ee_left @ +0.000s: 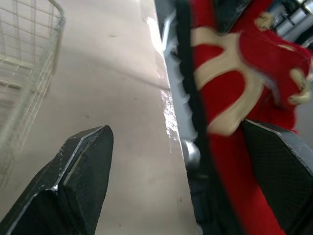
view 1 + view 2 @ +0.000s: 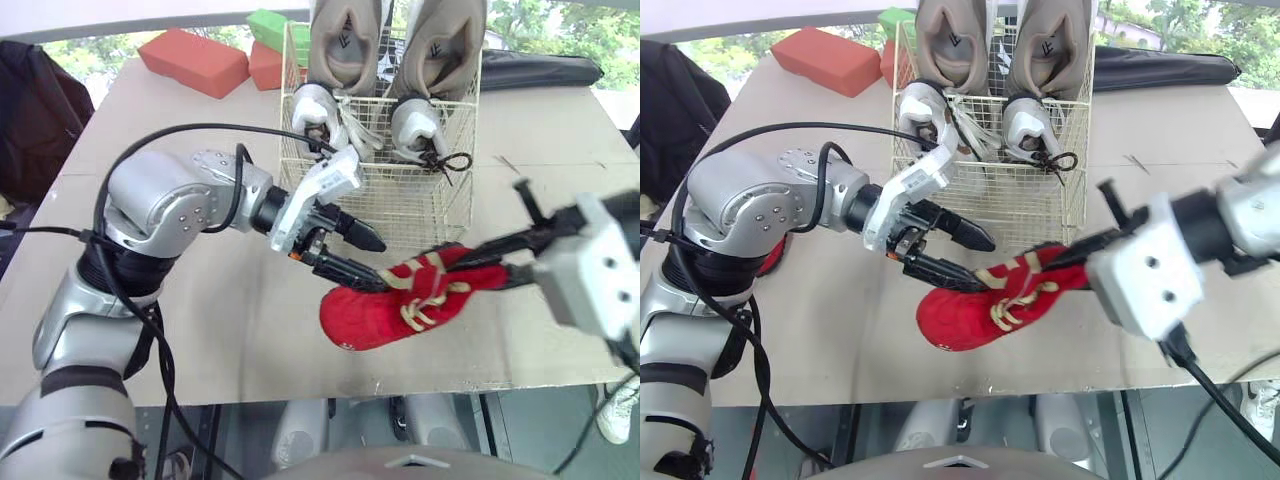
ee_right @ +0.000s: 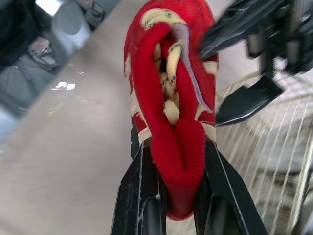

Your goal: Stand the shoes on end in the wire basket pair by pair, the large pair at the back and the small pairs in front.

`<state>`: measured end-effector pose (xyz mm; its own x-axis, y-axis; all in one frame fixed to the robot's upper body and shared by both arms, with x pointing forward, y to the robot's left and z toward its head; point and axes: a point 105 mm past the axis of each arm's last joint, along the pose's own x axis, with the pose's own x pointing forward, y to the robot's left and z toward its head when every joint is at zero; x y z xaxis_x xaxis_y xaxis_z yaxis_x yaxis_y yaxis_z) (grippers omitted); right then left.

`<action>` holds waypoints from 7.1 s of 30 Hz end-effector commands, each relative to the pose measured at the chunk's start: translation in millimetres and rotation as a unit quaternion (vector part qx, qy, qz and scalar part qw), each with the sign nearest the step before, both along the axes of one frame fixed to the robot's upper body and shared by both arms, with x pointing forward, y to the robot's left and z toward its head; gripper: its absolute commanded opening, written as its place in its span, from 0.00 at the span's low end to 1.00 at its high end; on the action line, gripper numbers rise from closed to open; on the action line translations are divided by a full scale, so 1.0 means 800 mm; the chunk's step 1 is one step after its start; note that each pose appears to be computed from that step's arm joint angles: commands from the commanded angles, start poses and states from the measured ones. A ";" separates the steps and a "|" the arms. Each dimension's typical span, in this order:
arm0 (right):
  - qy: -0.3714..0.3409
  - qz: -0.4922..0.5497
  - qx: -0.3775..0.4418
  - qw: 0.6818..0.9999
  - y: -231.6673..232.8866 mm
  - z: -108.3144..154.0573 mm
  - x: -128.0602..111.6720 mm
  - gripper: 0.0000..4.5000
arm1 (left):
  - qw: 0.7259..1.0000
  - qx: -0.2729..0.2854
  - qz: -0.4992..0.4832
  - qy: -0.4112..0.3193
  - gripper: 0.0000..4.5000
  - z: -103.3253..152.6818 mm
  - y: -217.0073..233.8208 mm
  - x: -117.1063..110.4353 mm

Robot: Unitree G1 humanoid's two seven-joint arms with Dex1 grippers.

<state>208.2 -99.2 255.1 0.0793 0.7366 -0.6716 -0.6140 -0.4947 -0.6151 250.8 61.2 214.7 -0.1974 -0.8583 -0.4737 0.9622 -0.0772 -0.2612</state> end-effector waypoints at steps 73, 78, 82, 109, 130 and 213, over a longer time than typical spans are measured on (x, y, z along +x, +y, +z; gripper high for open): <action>0.019 -0.440 0.475 0.762 -0.022 -0.042 0.099 0.03 | 0.900 -0.312 0.241 -0.187 0.87 0.020 0.058 -0.048; 0.112 -0.441 0.480 0.750 -0.030 -0.081 0.096 0.45 | 0.893 -0.306 0.269 -0.192 0.87 0.013 0.067 -0.042; 0.167 -0.388 0.457 0.783 -0.036 -0.078 0.066 0.80 | 0.877 -0.302 0.321 -0.194 0.87 0.006 0.087 -0.037; 0.197 -0.111 0.342 0.912 -0.010 0.024 -0.020 0.89 | 0.683 -0.077 0.720 -0.092 0.87 -0.032 0.389 0.003; 0.207 -0.118 0.349 0.906 -0.020 -0.003 -0.026 0.89 | 0.646 -0.073 0.759 -0.042 0.87 -0.037 0.448 0.051; 0.232 -0.391 0.361 0.814 -0.093 -0.071 -0.031 0.90 | 0.891 -0.257 0.330 -0.176 0.86 -0.055 0.103 -0.030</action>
